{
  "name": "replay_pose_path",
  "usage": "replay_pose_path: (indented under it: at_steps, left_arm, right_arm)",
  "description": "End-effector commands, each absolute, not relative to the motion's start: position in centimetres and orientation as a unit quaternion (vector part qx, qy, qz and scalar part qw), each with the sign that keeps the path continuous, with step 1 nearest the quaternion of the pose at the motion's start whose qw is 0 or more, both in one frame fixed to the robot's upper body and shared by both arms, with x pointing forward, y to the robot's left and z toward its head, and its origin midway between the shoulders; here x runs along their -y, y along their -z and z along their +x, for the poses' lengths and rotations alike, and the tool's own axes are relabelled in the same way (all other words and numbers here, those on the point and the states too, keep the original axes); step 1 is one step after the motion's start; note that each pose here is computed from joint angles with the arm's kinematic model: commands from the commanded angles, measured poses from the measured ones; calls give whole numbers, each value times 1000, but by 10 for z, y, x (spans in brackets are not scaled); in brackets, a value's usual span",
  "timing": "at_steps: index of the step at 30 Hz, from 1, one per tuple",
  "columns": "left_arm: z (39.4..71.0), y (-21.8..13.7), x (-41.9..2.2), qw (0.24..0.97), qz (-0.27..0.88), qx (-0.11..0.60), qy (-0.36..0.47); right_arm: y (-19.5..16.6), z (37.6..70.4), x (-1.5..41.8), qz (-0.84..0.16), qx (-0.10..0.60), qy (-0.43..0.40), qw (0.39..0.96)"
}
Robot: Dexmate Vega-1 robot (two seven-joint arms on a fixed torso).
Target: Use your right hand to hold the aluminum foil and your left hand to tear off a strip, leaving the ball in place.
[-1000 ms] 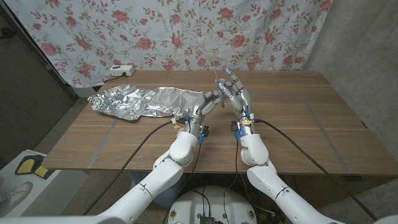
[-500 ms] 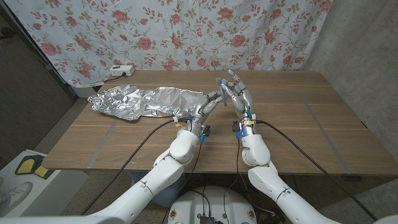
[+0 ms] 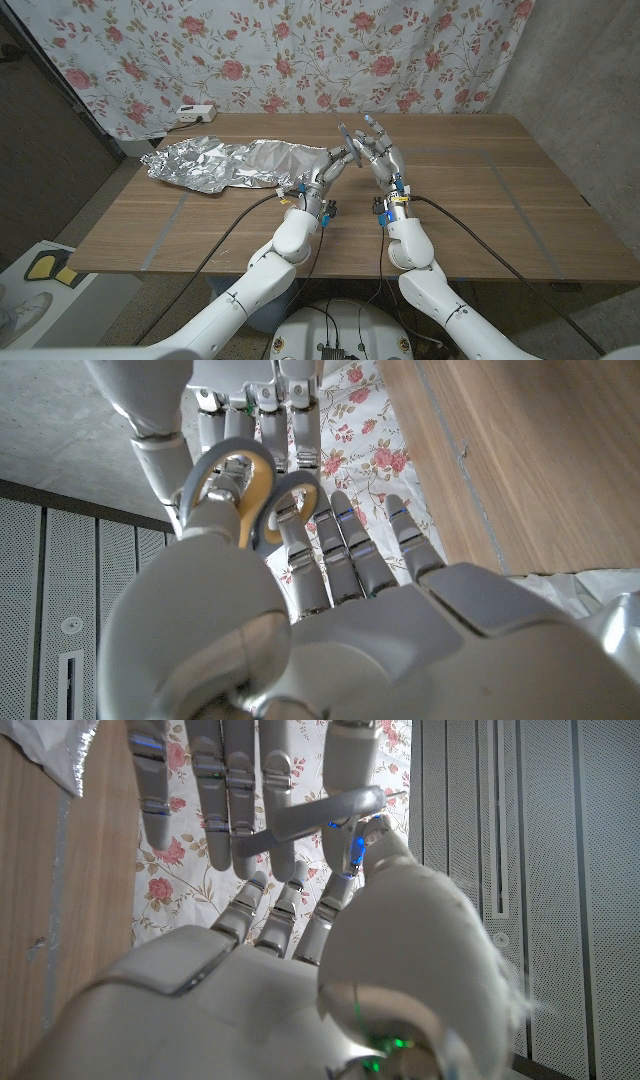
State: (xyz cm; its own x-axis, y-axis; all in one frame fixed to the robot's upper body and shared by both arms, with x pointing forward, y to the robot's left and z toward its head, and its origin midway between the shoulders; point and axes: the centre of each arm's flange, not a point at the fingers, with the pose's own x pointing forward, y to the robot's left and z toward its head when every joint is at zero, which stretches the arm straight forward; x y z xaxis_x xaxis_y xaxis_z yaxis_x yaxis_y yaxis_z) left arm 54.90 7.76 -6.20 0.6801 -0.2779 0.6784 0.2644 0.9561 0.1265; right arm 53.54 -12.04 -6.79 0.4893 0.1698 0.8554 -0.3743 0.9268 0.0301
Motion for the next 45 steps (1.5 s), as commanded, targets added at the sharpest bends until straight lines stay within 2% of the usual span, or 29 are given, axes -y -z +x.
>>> replay_pose_path:
  at_steps: [1, 16, 45]
  left_arm:
    - [544, 68, -84, 919, -2, 376, 116]
    - [536, 62, -96, 920, 3, 377, 111]
    - [491, 29, -132, 914, 7, 394, 99]
  right_arm:
    - [69, 538, 120, 111, 477, -158, 857]
    - [65, 544, 135, 110, 479, -144, 859]
    - [60, 555, 144, 97, 477, -134, 863]
